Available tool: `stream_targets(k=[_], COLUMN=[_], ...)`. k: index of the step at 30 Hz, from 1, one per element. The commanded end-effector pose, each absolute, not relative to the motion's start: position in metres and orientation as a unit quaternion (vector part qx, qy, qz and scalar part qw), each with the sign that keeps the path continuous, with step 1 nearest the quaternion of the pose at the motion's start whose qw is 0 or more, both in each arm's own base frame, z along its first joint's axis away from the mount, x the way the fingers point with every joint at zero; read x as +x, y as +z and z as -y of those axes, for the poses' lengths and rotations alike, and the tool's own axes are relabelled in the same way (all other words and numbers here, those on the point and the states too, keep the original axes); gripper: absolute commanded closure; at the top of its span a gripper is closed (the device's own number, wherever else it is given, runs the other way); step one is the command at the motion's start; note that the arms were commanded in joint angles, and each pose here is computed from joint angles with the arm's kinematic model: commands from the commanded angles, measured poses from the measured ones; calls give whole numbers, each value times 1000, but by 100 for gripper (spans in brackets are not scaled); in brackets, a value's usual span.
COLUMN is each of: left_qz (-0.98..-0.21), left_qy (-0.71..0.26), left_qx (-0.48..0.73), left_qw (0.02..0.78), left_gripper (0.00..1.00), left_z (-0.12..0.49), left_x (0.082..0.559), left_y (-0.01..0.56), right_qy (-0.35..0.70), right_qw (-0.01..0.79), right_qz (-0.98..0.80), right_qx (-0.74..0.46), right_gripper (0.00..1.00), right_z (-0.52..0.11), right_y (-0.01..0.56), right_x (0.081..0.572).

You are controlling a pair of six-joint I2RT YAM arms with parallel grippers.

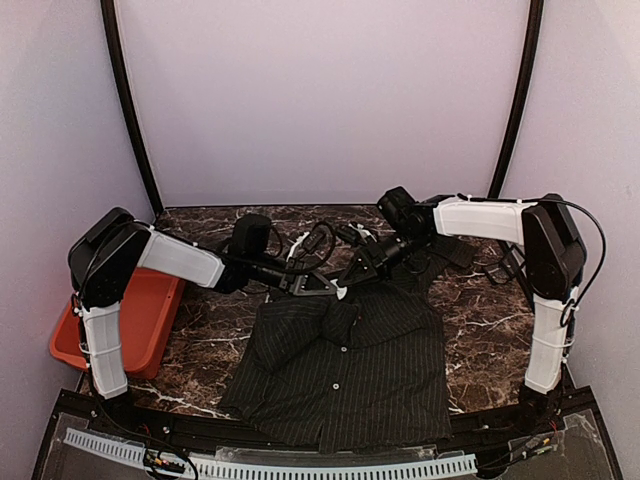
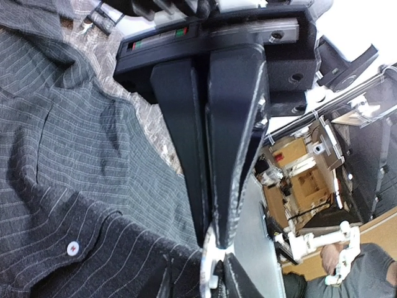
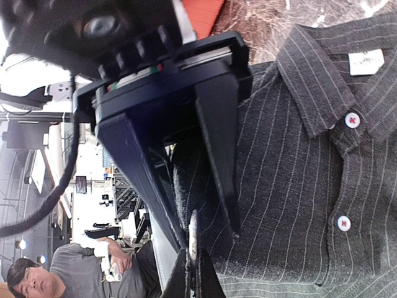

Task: Pin the brooch onto the clothing
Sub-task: Pin the brooch to the flattened clothing.

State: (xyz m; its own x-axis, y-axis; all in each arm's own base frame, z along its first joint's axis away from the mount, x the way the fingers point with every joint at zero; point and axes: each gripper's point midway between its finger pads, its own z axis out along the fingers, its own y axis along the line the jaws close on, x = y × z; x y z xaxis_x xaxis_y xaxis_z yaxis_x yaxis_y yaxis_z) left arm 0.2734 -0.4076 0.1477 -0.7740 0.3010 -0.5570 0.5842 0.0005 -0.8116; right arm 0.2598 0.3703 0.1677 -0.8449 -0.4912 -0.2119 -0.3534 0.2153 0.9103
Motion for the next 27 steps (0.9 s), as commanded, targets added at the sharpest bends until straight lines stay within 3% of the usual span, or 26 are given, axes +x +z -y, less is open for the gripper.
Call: stream_targets(k=[1, 23, 27], left_qz=[-684, -696, -690], left_qy=[-657, -637, -643], left_qx=[281, 308, 310], left_qw=[146, 121, 119], left_gripper=[72, 70, 64], left_z=[401, 403, 403], left_x=[292, 280, 277], left_y=[159, 148, 151], right_qy=[-613, -616, -616], right_qw=[59, 60, 59], right_qz=[728, 725, 726], right_qx=[302, 301, 300], right_gripper=[100, 100, 100], right_z=[-374, -376, -375], right_y=[212, 215, 214], right_x=[241, 244, 245])
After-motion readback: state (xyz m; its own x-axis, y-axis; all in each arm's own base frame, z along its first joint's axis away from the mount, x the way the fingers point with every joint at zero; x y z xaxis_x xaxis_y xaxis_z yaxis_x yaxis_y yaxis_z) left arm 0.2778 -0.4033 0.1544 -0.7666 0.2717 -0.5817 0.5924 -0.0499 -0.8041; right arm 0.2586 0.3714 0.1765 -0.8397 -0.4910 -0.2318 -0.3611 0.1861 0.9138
